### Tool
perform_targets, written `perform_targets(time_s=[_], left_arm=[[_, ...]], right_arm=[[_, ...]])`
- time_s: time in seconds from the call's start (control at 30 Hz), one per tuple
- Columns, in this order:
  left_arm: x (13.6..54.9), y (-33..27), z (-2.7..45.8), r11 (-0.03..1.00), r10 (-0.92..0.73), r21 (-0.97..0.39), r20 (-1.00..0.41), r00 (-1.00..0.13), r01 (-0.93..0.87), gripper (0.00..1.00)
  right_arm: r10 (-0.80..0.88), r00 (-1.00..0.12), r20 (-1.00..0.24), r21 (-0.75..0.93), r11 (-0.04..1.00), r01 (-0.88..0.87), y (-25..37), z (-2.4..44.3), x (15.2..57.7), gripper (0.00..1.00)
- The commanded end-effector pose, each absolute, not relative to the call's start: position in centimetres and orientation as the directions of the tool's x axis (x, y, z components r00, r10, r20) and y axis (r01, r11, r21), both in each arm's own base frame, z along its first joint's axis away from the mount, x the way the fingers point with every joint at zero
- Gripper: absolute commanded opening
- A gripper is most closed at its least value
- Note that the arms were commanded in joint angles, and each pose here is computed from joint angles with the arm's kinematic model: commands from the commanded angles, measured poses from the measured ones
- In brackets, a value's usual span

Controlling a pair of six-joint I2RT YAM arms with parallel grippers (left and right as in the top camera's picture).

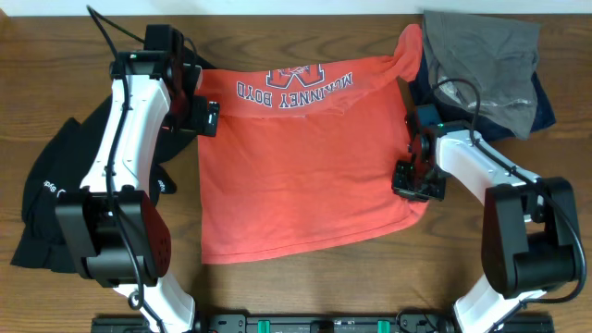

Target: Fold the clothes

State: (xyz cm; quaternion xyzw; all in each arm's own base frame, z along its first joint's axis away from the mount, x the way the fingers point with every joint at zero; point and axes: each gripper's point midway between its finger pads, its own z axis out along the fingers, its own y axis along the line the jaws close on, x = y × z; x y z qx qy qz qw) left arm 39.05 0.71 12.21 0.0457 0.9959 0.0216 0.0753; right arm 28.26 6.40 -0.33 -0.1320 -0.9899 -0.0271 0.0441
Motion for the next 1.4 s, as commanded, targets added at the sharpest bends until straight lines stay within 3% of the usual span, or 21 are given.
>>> perform_targets(time_s=[0.0, 0.03, 0.1, 0.3, 0.57, 1.13, 1.27, 1.37], left_arm=[[37.9, -1.3, 11.9, 0.991, 0.006, -0.135, -0.108, -0.994, 0.021, 0.97], [37.7, -1.6, 12.0, 0.986, -0.018, -0.167, -0.096, -0.995, -0.002, 0.95], [37.3, -1.6, 12.0, 0.98, -0.05, -0.198, -0.075, -0.996, -0.034, 0.93], [35.3, -1.0, 11.9, 0.977, -0.085, -0.194, 0.011, -0.996, -0.086, 0.87], [34.4, -1.1, 10.6, 0.977, -0.085, -0.193, 0.044, -0.995, -0.092, 0.87], [36.8, -0.9, 8.6, 0.978, -0.084, -0.195, -0.064, -0.994, -0.07, 0.88], [37.0, -0.9, 8.6, 0.978, -0.084, -0.195, -0.073, -0.994, -0.069, 0.88], [37.2, -0.9, 8.7, 0.978, -0.084, -0.195, -0.081, -0.993, -0.067, 0.88]], right_arm=[[0.189, -0.982, 0.025, 0.062, 0.98, 0.19, 6.1, 1.4, 28.8, 0.52], [0.185, -0.983, 0.003, 0.071, 0.98, 0.184, 6.1, 2.1, 29.0, 0.63], [0.192, -0.981, -0.03, 0.08, 0.979, 0.189, 5.7, 3.4, 29.2, 0.72], [0.222, -0.97, -0.095, 0.083, 0.973, 0.214, 3.7, 6.1, 29.2, 0.75], [0.232, -0.973, -0.017, 0.035, 0.972, 0.231, 2.5, 4.7, 26.8, 0.72], [0.235, -0.971, -0.032, 0.038, 0.971, 0.234, 2.4, -0.1, 24.9, 0.44], [0.236, -0.97, -0.053, 0.045, 0.971, 0.234, 2.4, -0.1, 25.4, 0.25], [0.235, -0.969, -0.075, 0.061, 0.971, 0.231, 2.6, -0.1, 26.0, 0.02]])
